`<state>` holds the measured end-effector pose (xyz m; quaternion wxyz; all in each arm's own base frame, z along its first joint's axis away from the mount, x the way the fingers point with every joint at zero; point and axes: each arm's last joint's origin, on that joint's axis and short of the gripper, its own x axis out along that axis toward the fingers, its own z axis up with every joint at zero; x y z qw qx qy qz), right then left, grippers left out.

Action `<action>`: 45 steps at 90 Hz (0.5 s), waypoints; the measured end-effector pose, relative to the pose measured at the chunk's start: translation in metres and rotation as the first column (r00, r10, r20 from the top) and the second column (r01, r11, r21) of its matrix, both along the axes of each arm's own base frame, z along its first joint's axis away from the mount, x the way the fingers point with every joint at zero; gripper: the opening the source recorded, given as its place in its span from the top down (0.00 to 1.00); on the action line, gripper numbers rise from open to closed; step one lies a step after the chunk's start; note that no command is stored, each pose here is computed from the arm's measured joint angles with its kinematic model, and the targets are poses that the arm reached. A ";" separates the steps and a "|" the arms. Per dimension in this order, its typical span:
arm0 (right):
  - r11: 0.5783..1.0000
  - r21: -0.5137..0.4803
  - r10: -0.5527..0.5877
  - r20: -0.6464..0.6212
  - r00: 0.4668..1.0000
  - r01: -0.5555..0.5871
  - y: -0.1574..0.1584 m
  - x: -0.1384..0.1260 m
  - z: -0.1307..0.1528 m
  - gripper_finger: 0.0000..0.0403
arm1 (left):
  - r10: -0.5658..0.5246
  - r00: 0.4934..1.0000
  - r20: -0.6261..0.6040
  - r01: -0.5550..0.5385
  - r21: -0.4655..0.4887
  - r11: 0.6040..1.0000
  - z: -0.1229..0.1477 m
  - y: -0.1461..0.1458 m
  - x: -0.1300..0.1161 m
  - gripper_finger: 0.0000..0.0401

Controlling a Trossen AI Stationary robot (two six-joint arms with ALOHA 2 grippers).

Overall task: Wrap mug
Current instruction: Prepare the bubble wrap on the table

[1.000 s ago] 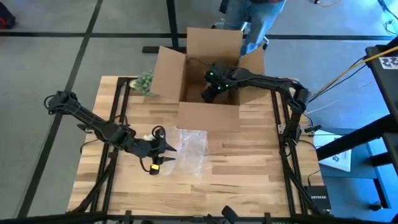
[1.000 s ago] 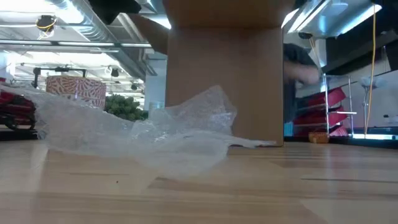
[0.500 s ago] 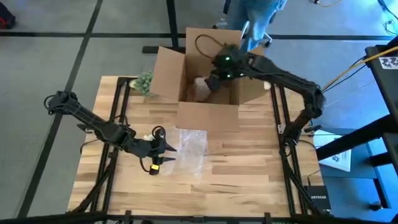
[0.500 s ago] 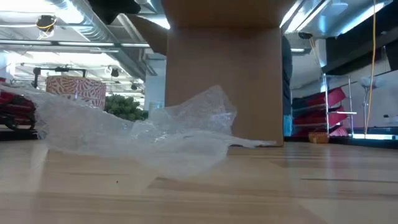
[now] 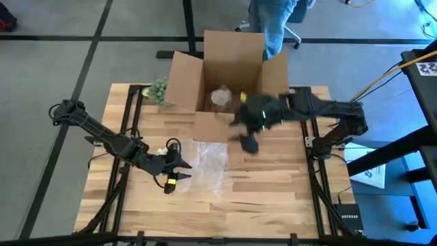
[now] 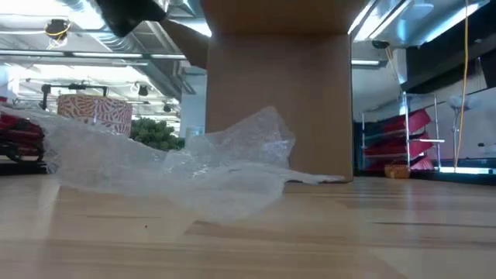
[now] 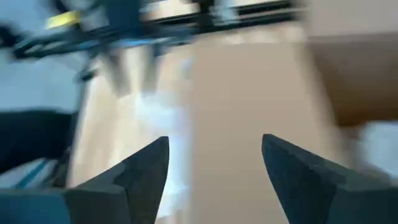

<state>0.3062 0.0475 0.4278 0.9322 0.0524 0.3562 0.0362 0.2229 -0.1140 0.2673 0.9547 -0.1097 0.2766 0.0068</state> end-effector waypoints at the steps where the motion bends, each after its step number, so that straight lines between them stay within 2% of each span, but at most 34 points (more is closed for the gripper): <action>1: 1.000 -0.008 0.006 0.000 1.000 -0.006 0.005 -0.001 0.000 0.40 | -0.001 1.000 -0.001 0.001 -0.001 1.000 0.000 -0.001 0.000 0.63; 12: 0.994 -0.093 0.052 -0.002 0.999 -0.052 0.062 -0.010 -0.007 0.40 | -0.021 0.999 -0.029 0.021 0.002 1.000 -0.008 -0.009 0.001 0.63; 20: 0.991 -0.118 0.063 -0.011 0.998 -0.064 0.100 -0.016 -0.024 0.40 | -0.056 0.996 -0.070 0.056 0.002 0.998 -0.019 -0.017 0.006 0.63; 33: 0.992 -0.117 0.041 -0.034 0.999 -0.045 0.150 -0.019 -0.071 0.40 | -0.104 0.988 -0.117 0.103 -0.017 0.995 -0.041 -0.031 0.020 0.63; 45: 0.994 -0.107 0.027 -0.040 0.999 -0.031 0.184 -0.014 -0.127 0.40 | -0.130 0.981 -0.142 0.134 0.017 0.991 -0.064 -0.041 0.034 0.63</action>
